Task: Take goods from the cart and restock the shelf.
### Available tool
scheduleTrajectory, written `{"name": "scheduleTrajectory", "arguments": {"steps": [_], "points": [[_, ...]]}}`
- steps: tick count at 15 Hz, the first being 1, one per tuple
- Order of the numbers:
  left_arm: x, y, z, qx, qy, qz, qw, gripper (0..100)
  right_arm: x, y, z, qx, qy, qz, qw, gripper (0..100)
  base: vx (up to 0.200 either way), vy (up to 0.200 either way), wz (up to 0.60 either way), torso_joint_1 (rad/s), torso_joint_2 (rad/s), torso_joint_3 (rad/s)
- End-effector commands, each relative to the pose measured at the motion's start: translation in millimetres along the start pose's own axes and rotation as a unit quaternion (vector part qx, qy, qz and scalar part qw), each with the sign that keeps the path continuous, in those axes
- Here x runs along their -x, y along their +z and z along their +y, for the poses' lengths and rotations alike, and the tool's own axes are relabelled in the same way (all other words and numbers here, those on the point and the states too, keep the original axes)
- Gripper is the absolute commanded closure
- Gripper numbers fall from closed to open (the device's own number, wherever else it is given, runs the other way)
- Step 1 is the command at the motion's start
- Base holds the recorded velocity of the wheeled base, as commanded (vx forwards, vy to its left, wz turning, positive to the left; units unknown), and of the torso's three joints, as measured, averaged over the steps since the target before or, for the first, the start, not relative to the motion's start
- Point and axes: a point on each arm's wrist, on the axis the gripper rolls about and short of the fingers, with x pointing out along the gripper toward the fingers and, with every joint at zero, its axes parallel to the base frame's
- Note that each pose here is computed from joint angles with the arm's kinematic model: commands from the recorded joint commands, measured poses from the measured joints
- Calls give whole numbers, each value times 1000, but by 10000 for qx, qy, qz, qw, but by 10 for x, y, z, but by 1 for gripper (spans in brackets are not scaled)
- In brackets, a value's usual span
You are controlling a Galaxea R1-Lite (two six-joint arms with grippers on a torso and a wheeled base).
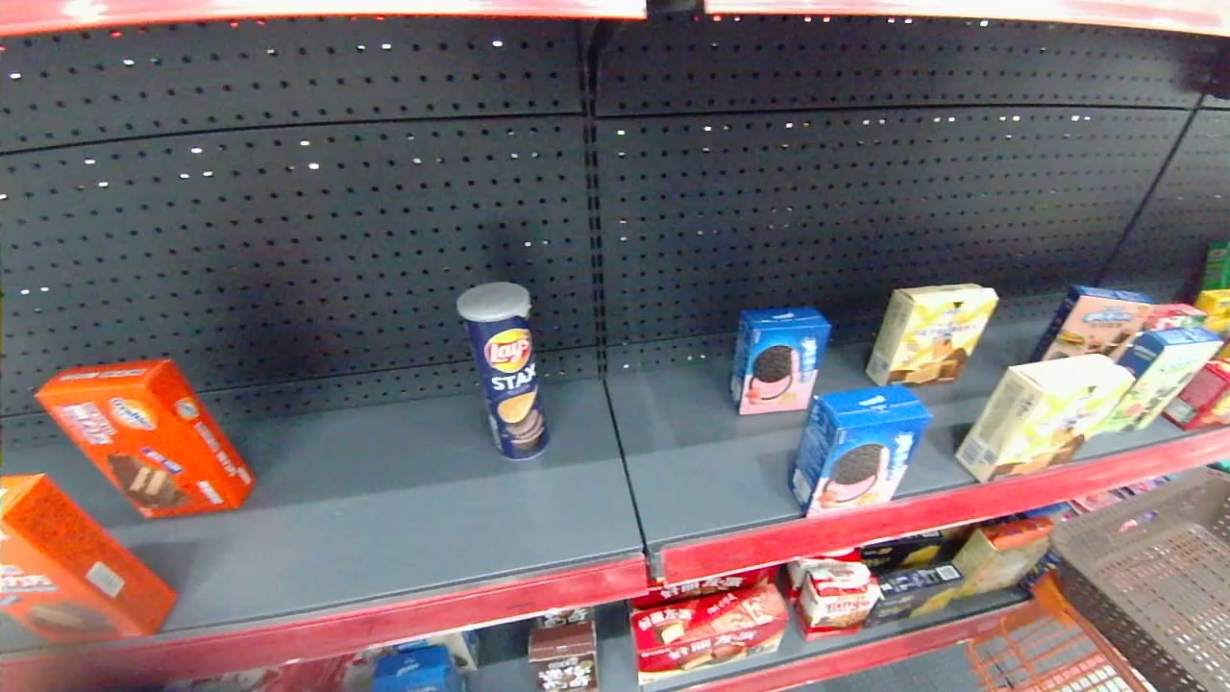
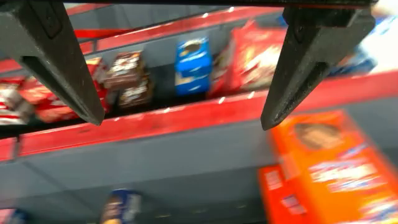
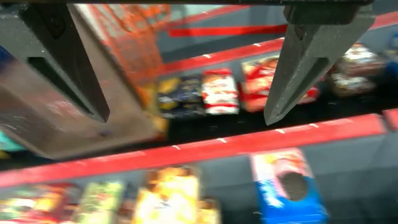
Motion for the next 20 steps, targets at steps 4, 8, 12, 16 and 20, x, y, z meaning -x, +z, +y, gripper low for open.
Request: {"name": "scheduleTrajectory", "arguments": {"steps": [4,8,12,16,20], "points": [[0,0,0,7,-1,-4,10000,0,41,-160,-26,251,41,-113,9996,0,0,0,-600,72,-154,-80],[0,0,0,-1,-1,-4,10000,0,14,-112,-26,236,-123,31,9996,0,0,0,-600,83,-182,-96],[0,0,0,-1,-1,-4,10000,0,-94,30,-10,24,-357,353,9987,0,0,0,-600,8,-20,-3],[-1,-1,0,-1,-1,11,10000,0,-216,108,-2,-25,-674,761,9948,0,0,0,-150,1,2,-1],[0,0,0,-1,-1,-4,10000,0,-291,117,-3,-56,-974,1046,9897,0,0,0,0,0,0,0]]}}
